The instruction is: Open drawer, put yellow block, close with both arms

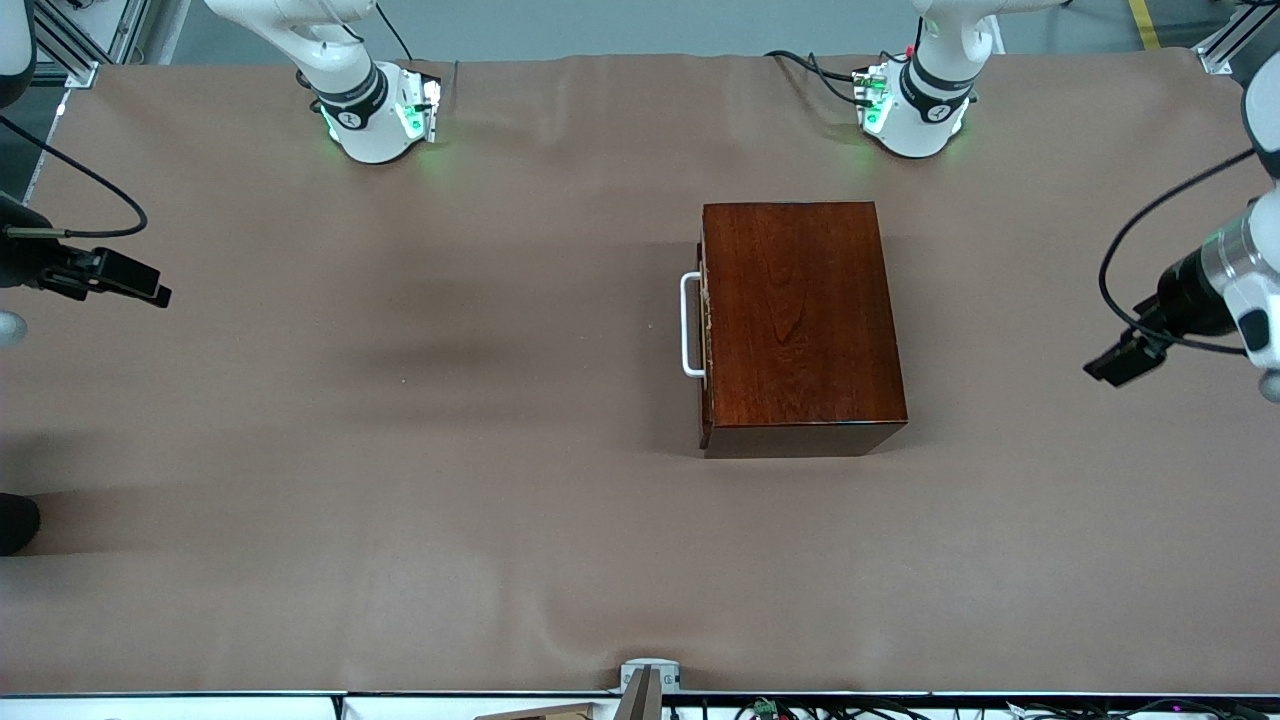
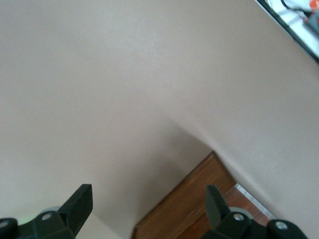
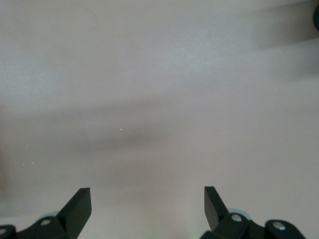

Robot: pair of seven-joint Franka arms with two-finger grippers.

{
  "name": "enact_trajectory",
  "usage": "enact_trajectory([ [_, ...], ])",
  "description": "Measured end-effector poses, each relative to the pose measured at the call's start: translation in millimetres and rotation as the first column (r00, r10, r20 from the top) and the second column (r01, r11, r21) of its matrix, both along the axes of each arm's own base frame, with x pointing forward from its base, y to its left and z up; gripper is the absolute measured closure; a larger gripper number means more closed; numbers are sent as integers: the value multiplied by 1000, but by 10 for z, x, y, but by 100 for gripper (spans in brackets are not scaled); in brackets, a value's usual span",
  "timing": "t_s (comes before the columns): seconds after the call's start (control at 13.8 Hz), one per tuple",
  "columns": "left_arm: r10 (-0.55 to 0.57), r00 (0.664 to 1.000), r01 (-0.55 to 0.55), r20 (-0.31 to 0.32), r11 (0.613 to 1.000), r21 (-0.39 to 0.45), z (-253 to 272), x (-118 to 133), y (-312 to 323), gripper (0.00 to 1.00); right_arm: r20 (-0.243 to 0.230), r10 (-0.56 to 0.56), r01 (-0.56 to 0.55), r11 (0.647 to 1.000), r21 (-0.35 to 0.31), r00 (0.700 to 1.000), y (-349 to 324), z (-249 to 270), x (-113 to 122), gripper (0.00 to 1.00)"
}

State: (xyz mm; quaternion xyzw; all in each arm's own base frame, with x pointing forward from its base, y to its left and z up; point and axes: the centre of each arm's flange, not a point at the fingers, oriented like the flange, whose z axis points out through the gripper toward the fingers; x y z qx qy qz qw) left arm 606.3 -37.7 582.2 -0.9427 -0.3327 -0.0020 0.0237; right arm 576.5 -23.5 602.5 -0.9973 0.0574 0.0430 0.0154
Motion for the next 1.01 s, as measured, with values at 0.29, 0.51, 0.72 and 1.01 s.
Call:
enact_trajectory([
  [0.29, -304, 951, 302, -56, 952, -42, 134, -249, 8, 0, 0, -2, 2, 1000, 0, 1000, -10, 0, 0, 0],
  [0.51, -499, 863, 495, -72, 866, -65, 136, -282, 36, 0, 0, -3, 3, 1000, 0, 1000, -17, 0, -1, 0],
  [0.72, -531, 844, 527, -73, 847, -70, 177, -318, -7, 0, 0, -4, 4, 1000, 0, 1000, -19, 0, -1, 0],
  [1.01, -604, 796, 602, -37, 797, -60, 430, -448, -48, 0, 0, -4, 4, 1000, 0, 1000, -22, 0, -1, 0],
])
